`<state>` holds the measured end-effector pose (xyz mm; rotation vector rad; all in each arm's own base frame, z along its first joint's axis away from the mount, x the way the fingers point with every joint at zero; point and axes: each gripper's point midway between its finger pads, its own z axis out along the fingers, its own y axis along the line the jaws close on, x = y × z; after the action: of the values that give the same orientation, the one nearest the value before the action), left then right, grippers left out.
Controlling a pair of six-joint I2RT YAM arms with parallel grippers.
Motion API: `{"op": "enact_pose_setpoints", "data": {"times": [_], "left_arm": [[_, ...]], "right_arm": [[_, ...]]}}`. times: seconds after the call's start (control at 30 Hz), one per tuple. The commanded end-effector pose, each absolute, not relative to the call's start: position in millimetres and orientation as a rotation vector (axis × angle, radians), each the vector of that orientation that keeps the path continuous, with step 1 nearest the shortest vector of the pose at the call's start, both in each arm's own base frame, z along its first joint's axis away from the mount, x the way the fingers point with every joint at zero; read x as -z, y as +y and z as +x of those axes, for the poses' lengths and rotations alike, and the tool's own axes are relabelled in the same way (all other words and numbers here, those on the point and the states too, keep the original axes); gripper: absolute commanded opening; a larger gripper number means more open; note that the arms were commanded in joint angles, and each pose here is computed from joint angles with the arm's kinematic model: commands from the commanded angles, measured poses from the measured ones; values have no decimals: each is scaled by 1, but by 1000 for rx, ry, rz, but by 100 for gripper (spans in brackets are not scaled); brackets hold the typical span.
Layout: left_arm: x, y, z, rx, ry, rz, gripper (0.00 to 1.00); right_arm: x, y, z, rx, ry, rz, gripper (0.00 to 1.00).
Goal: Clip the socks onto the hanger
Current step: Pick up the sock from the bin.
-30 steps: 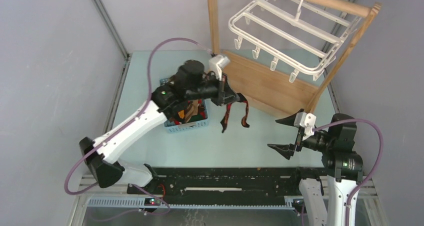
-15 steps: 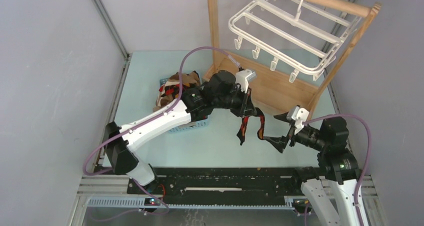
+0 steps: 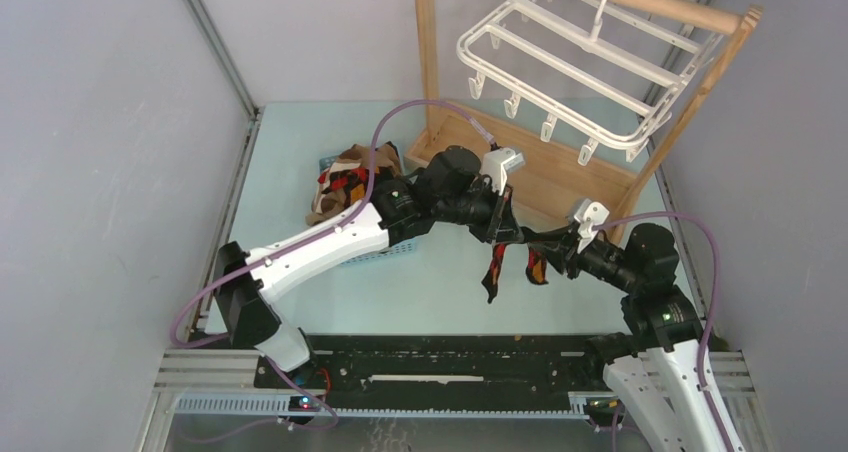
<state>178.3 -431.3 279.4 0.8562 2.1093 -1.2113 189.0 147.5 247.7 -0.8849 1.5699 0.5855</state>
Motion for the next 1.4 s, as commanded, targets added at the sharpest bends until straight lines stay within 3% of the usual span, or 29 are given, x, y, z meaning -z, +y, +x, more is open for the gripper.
{"op": "enact_pose_setpoints", "data": {"times": [0.0,0.03,0.07,0.17,0.47,0.57,0.87,1.03,1.27,1.37], "left_arm": [[-313,-440,176,1291,2000,849,2],[-313,-440,176,1291,1995,848,4],[-314,-439,176,1292,1990,845,7],[-312,-434,177,1271,1978,842,18],[-312,-392,188,1129,1783,787,75],[-312,-385,187,1140,1664,760,85],[-288,-383,154,1245,1300,944,91],[-275,-379,160,1264,1299,988,91],[-288,-392,143,1554,1225,972,90],[-291,-400,136,1676,1196,967,100]], "right_arm": [[-264,146,199,-546,1520,-844,14],[-264,145,200,-545,1523,-833,4],[-266,145,200,-545,1522,-821,0],[-276,145,197,-560,1500,-792,0],[-301,137,185,-556,1499,-767,0],[-304,134,186,-558,1513,-734,0],[-326,142,171,-641,1459,-753,0],[-342,151,157,-701,1402,-803,0],[-361,155,154,-729,1353,-807,0],[-367,155,154,-726,1339,-807,0]]}}
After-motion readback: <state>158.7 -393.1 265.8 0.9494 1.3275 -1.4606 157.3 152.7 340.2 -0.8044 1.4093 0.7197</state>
